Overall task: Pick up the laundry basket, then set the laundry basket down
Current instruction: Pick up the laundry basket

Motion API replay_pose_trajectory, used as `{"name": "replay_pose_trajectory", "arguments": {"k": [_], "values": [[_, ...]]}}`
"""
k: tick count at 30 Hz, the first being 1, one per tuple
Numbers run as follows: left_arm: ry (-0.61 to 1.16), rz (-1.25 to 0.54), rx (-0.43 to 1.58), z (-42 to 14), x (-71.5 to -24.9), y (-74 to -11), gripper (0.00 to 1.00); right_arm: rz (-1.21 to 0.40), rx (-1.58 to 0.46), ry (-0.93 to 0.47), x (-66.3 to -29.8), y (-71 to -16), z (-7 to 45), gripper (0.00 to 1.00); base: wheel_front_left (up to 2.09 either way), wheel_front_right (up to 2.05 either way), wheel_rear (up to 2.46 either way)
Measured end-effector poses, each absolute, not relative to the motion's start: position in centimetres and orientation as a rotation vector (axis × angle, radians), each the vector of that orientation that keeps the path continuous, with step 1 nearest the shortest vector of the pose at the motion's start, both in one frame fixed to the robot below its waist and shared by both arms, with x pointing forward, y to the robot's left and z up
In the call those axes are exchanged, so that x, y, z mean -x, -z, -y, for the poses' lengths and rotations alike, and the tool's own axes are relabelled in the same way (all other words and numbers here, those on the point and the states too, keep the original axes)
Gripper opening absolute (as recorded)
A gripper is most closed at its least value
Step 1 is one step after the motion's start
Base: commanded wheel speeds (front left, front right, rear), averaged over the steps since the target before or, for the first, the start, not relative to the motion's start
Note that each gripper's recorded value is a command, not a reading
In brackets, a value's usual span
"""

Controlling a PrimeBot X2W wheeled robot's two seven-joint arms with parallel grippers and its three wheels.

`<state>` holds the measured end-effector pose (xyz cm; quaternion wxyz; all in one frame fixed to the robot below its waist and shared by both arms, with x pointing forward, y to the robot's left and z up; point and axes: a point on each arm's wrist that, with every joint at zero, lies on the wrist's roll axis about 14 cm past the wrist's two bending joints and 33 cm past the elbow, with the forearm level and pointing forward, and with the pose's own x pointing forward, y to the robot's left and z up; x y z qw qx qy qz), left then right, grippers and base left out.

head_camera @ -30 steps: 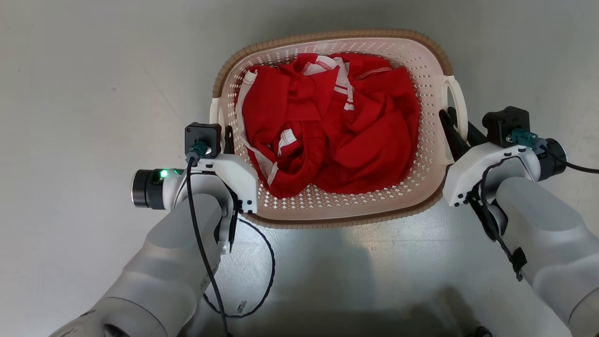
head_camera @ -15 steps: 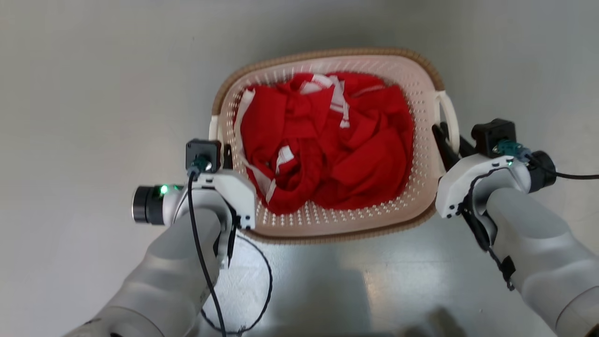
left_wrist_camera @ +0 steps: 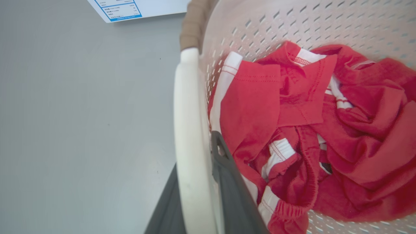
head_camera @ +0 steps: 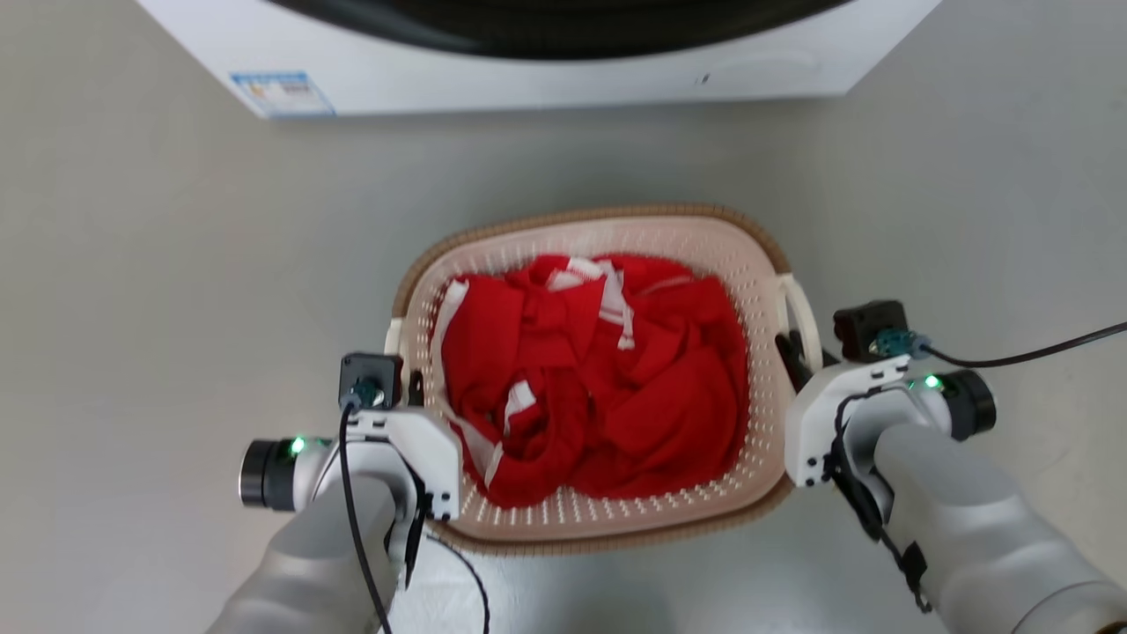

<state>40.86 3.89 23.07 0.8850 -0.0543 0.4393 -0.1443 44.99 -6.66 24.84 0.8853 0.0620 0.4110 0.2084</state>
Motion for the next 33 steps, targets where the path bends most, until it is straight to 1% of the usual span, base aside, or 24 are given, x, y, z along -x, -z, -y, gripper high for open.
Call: {"name": "replay_pose_trajectory", "arguments": {"k": [7, 19, 29, 33], "values": [[0.324, -0.889, 0.095, -3.9, -39.6, -25.5, 0.0, -0.855, -0.116, -0.421, -43.3, -27.6, 6.9, 0.0, 0.0, 0.0, 0.0], [0.334, -0.949, 0.086, -4.2, -35.9, -28.1, 0.0, -0.903, -0.12, -0.405, -39.3, -30.6, 6.8, 0.0, 0.0, 0.0, 0.0], [0.344, -0.988, 0.082, -4.6, -33.8, -29.6, 0.0, -0.936, -0.137, -0.409, -37.4, -32.5, 6.4, 0.0, 0.0, 0.0, 0.0], [0.348, -0.986, 0.075, -4.7, -33.4, -30.0, 0.0, -0.932, -0.133, -0.412, -37.2, -33.3, 6.3, 0.0, 0.0, 0.0, 0.0]]}}
